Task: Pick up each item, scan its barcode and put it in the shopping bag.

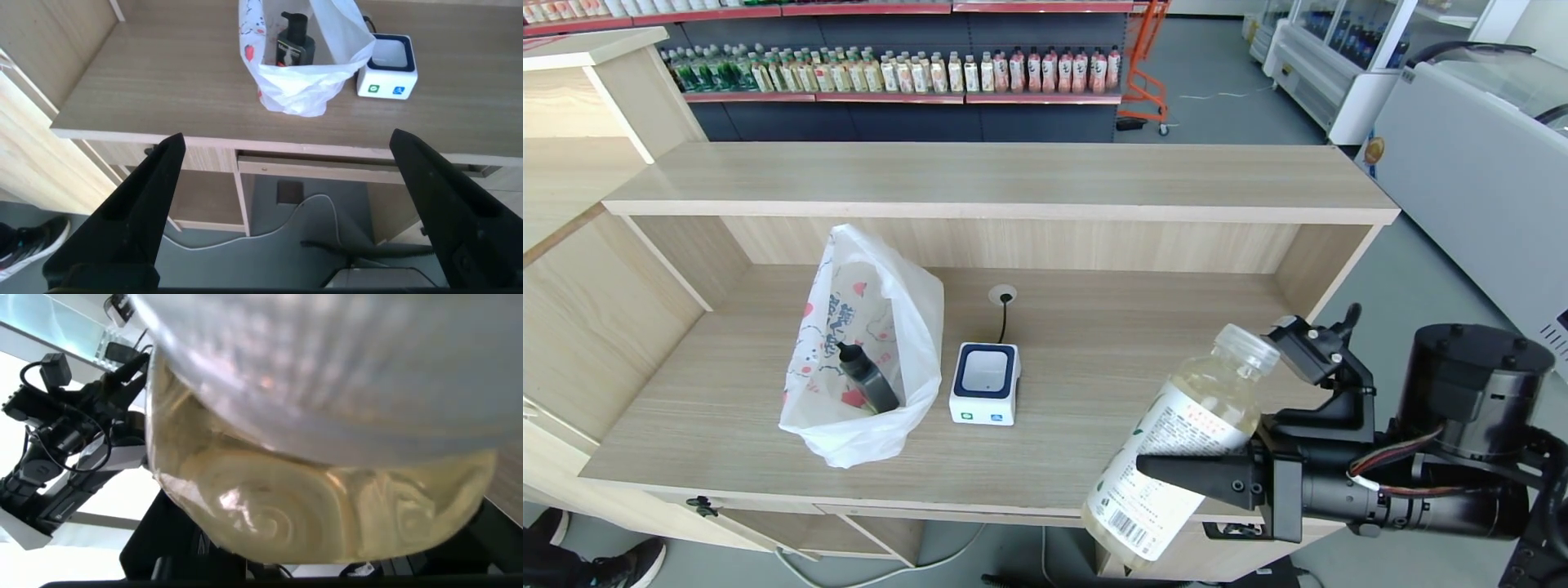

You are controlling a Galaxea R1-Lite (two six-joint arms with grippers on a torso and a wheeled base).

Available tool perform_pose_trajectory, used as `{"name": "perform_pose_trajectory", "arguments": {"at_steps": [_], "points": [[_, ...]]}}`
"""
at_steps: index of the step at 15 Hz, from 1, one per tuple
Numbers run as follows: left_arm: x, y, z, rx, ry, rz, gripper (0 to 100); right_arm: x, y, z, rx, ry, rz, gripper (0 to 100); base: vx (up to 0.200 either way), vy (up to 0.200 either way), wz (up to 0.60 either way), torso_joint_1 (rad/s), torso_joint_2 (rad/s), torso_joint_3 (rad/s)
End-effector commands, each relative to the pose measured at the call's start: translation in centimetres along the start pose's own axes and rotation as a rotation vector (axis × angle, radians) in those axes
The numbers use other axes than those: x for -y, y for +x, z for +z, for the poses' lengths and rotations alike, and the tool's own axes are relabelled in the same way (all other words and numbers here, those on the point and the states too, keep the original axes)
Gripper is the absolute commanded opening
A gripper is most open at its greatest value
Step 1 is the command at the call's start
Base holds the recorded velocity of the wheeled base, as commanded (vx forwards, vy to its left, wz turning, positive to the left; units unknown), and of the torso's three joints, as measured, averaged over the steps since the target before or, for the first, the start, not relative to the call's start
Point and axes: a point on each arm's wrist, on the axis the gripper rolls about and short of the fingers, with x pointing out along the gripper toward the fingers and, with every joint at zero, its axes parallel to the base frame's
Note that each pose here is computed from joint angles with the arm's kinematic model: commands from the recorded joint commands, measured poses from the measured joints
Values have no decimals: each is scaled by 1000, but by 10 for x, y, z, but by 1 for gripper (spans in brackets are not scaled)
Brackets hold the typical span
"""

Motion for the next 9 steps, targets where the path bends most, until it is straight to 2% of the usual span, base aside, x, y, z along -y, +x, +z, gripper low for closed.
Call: {"name": "perform_pose_trajectory", "arguments": {"at_steps": [1,9], "points": [[0,0,0,0,0,1,100,-2,-2,0,2,-3,2,0,0,0,0,0,0,0],[0,0,0,0,0,1,100,-3,-4,0,1,-25,1,0,0,0,0,0,0,0]]}}
